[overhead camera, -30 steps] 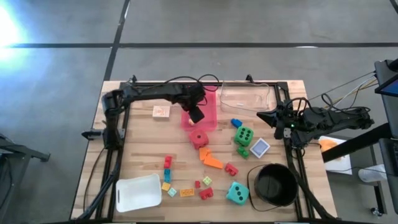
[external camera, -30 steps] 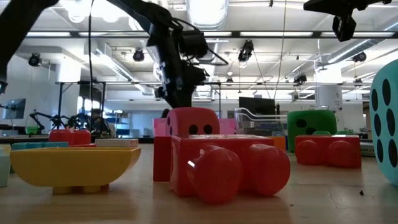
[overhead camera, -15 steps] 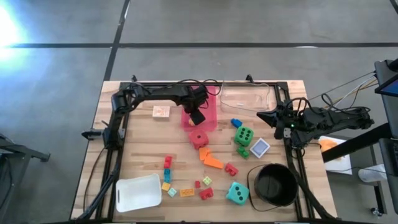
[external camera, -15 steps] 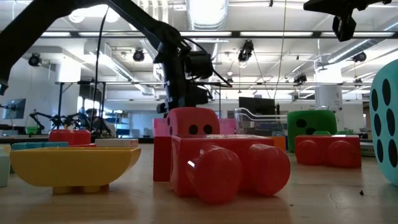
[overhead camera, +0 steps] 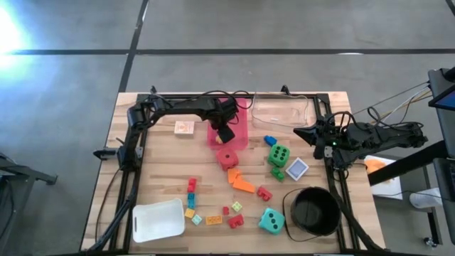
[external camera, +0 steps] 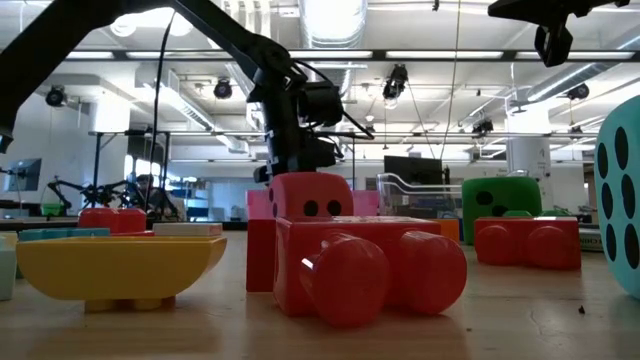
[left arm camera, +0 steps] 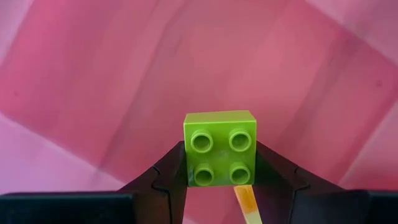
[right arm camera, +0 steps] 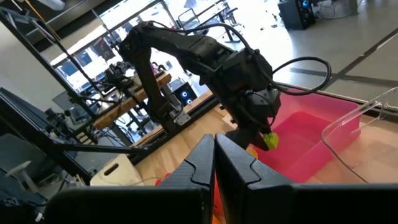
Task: Pick & Place Toys
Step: Put the light green game piece into the red bin
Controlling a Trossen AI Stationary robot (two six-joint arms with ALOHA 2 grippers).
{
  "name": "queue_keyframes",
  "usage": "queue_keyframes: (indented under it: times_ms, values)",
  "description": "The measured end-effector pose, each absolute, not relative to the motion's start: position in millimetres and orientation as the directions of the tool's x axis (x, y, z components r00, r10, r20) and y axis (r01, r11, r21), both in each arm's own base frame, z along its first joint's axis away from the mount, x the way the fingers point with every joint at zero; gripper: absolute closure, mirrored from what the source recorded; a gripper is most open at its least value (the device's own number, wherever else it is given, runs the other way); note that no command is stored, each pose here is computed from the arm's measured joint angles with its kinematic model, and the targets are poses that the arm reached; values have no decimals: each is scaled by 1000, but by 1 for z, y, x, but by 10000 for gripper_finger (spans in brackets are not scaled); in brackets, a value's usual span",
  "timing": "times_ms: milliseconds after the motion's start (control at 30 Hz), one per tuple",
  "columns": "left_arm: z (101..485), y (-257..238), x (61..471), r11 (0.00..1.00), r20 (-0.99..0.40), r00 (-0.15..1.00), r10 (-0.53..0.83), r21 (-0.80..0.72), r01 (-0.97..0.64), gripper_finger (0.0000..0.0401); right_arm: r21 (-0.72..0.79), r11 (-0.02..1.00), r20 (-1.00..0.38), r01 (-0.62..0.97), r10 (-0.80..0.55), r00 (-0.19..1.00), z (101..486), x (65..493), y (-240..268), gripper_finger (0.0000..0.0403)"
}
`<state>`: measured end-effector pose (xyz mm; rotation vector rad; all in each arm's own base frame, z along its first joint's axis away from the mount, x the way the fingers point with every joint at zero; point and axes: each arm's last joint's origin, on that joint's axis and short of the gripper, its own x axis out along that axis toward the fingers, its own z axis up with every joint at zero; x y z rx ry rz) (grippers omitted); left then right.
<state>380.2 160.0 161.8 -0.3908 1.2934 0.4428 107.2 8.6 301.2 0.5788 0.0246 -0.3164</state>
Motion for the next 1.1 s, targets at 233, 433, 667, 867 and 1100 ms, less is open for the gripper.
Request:
queue_keyframes:
  times_ms: [233, 433, 667, 867, 1100]
  values:
    - [162, 154, 383, 890, -972, 216, 87, -22, -455, 264, 534, 790, -111, 301, -287, 951, 301, 107, 9, 394]
    - [162, 152, 383, 936, -972, 214, 92, 11, -351, 264, 534, 790, -111, 301, -287, 951, 301, 107, 9, 394]
    - [162, 151, 383, 969, -974, 211, 79, 26, -244, 264, 534, 790, -111, 301, -287, 951, 301, 107, 9, 394]
    - [161, 151, 382, 972, -975, 208, 74, 24, -234, 264, 534, 790, -111, 301, -287, 951, 301, 107, 9, 394]
    - [161, 150, 382, 980, -978, 198, 69, 29, -198, 264, 534, 790, -111, 301, -287, 951, 301, 107, 9, 394]
